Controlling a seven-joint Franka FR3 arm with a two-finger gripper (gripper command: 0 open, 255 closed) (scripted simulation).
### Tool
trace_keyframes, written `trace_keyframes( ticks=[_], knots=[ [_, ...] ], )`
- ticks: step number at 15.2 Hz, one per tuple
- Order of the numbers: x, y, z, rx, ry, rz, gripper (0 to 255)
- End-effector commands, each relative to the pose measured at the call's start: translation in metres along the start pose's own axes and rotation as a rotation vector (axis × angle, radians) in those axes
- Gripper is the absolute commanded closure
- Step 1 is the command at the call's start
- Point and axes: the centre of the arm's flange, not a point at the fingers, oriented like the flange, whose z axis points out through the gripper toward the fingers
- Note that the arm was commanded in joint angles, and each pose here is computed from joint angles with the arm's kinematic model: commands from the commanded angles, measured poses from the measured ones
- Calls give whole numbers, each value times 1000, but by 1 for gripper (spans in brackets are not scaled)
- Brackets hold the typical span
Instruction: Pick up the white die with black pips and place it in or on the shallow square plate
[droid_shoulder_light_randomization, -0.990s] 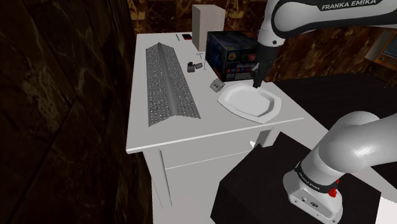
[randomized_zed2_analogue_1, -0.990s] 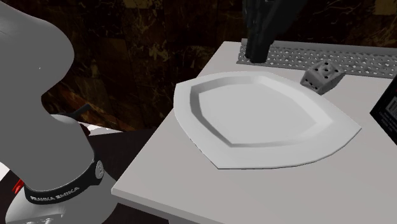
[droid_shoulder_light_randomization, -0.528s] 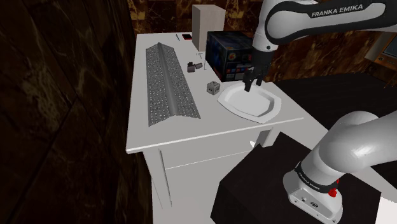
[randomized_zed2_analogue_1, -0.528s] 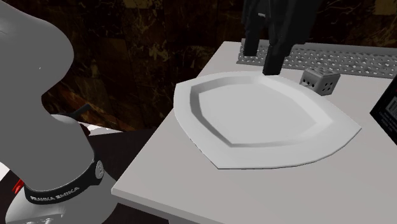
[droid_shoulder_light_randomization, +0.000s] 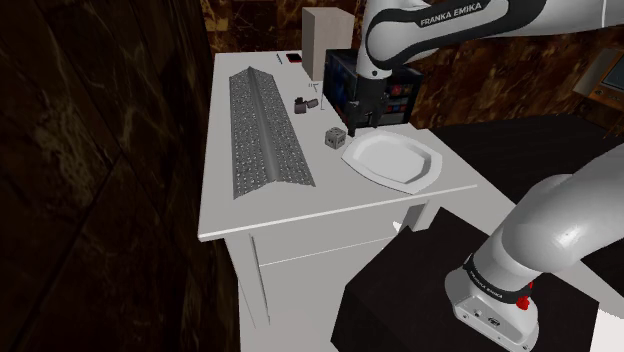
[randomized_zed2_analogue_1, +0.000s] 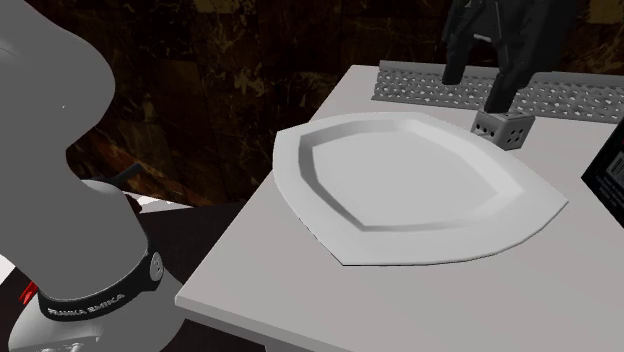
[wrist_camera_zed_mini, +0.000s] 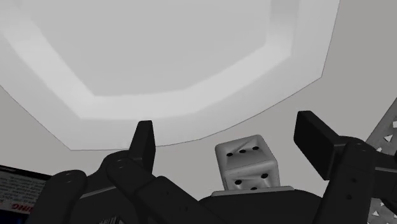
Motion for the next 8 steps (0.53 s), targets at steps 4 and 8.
trace_keyframes(
  ticks=[4,8],
  knots=[
    [63,-27,13,-1,1,34,0],
    [70,-30,30,-1,1,38,0]
  ],
)
